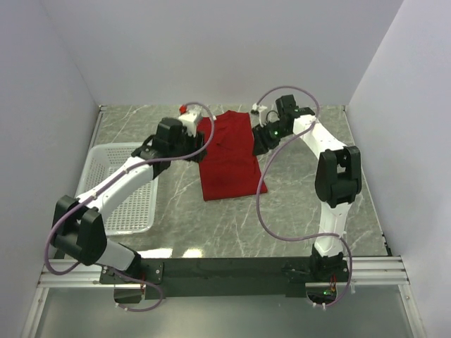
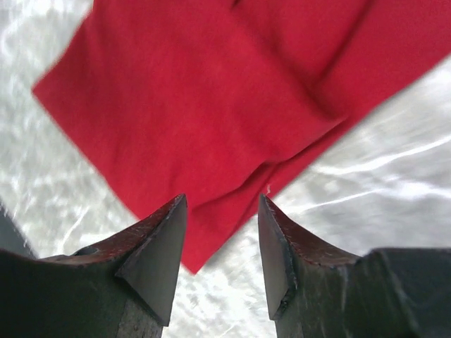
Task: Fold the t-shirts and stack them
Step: Fold the tshirt
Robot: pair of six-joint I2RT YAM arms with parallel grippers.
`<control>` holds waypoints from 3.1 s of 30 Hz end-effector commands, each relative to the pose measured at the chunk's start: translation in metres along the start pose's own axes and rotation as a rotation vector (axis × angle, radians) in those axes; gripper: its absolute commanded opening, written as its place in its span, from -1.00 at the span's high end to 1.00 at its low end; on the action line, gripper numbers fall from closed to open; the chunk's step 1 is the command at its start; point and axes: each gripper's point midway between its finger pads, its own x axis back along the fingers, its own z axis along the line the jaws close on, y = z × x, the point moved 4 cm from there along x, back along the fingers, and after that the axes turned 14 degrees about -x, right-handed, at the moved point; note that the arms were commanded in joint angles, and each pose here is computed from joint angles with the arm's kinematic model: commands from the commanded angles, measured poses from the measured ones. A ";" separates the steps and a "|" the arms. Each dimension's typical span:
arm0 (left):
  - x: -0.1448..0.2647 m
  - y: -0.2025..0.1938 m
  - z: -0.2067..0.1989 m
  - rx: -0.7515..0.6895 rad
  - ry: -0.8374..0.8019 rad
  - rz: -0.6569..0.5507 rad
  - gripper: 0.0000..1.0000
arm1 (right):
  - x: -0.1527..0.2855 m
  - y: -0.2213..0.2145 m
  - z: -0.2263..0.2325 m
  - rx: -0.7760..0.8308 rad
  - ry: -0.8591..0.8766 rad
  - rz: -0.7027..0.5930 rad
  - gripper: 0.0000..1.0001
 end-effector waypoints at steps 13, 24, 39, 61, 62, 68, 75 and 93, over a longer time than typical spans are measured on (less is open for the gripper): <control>0.044 -0.086 -0.098 -0.282 -0.225 0.142 -0.29 | 0.044 -0.116 0.038 0.850 0.115 0.039 -0.71; 0.021 -0.124 -0.094 -0.824 -0.352 0.075 -0.24 | 0.047 -0.120 0.051 0.884 0.249 0.036 -0.62; -0.028 -0.153 -0.086 -0.906 -0.341 0.185 -0.10 | 0.028 -0.125 0.033 0.832 0.198 0.099 -0.50; -0.038 -0.165 -0.081 -0.856 -0.299 0.224 0.59 | -0.036 -0.125 0.007 0.747 0.038 0.279 -0.35; -0.037 -0.164 -0.081 -0.853 -0.299 0.221 0.62 | -0.036 -0.125 0.005 0.736 0.022 0.290 -0.24; -0.036 -0.163 -0.084 -0.843 -0.318 0.214 0.74 | -0.044 -0.124 0.001 0.740 -0.046 0.303 -0.05; -0.027 -0.163 -0.090 -0.844 -0.354 0.193 0.99 | -0.037 -0.137 0.006 0.705 -0.043 0.341 1.00; 0.093 -0.137 -0.189 -0.794 -0.894 0.059 0.99 | 0.079 -0.227 0.115 0.616 0.356 0.285 1.00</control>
